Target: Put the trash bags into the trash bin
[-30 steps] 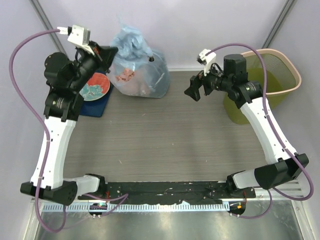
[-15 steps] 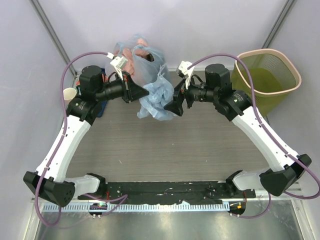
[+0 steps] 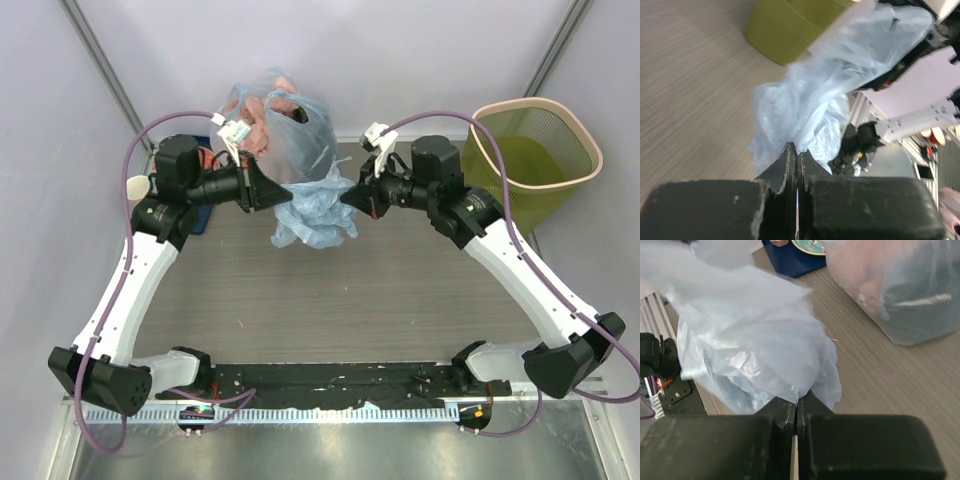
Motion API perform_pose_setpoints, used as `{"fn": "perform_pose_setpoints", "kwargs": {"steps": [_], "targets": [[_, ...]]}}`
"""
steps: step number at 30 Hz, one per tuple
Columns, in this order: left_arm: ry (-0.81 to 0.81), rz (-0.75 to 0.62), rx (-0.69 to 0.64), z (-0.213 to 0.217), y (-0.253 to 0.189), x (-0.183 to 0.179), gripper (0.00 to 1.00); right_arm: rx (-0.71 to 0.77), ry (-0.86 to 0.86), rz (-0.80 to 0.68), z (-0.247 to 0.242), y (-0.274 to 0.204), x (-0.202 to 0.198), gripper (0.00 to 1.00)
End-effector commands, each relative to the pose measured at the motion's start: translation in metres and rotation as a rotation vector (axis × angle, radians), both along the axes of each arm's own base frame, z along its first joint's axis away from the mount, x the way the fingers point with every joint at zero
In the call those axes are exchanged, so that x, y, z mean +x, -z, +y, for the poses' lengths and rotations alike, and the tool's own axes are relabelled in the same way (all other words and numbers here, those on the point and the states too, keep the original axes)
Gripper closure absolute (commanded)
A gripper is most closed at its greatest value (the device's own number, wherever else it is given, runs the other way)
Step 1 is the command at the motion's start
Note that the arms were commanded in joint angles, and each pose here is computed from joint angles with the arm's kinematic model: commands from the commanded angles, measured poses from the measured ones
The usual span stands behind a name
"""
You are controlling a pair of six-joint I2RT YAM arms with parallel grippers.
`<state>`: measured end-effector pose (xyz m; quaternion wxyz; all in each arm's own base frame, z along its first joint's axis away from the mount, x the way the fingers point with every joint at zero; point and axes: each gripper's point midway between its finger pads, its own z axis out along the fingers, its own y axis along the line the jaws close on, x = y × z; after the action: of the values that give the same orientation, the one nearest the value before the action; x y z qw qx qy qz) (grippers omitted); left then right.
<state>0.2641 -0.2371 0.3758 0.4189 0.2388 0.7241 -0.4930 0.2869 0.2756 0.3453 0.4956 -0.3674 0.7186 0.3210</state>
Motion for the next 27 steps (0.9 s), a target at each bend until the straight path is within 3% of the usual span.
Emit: {"fn": "perform_pose_setpoints", "kwargs": {"steps": [1, 6, 7, 11, 15, 19, 21, 22, 24, 25, 27], "targets": [[-0.105, 0.013, 0.006, 0.037, 0.006, 0.017, 0.96, 0.108, 0.123, 0.02, -0.029, -0.026, 0.006, 0.99], [-0.161, 0.009, 0.017, 0.063, 0.021, 0.036, 0.69, 0.208, 0.15, 0.173, -0.042, -0.023, 0.009, 0.99], [-0.147, 0.009, 0.018, 0.062, 0.023, 0.033, 0.48, 0.219, 0.145, 0.195, -0.041, -0.021, 0.008, 0.99], [-0.14, -0.029, -0.001, 0.053, 0.022, 0.023, 0.18, 0.279, 0.136, 0.292, -0.033, -0.015, 0.004, 0.99], [-0.145, -0.017, 0.008, 0.033, 0.046, 0.016, 0.0, 0.319, 0.083, 0.332, -0.027, -0.017, -0.003, 0.99], [-0.171, 0.04, -0.05, 0.025, 0.058, 0.031, 0.0, 0.347, 0.024, 0.382, -0.022, -0.019, -0.015, 0.99], [-0.118, 0.066, -0.065, 0.016, 0.059, 0.028, 0.02, 0.351, 0.016, 0.382, -0.021, -0.02, -0.015, 0.99], [-0.09, 0.099, -0.078, 0.013, 0.059, 0.025, 0.21, 0.352, 0.004, 0.387, -0.022, -0.02, -0.017, 0.99], [-0.036, 0.101, -0.106, 0.01, 0.05, 0.023, 0.47, 0.354, 0.027, 0.405, -0.029, -0.017, -0.009, 0.99], [-0.016, 0.089, -0.119, 0.012, 0.044, 0.02, 0.71, 0.354, 0.048, 0.415, -0.034, -0.013, -0.004, 0.99], [-0.066, 0.015, -0.171, 0.031, 0.017, 0.021, 0.98, 0.323, 0.129, 0.406, -0.056, 0.003, 0.013, 0.99]]}}
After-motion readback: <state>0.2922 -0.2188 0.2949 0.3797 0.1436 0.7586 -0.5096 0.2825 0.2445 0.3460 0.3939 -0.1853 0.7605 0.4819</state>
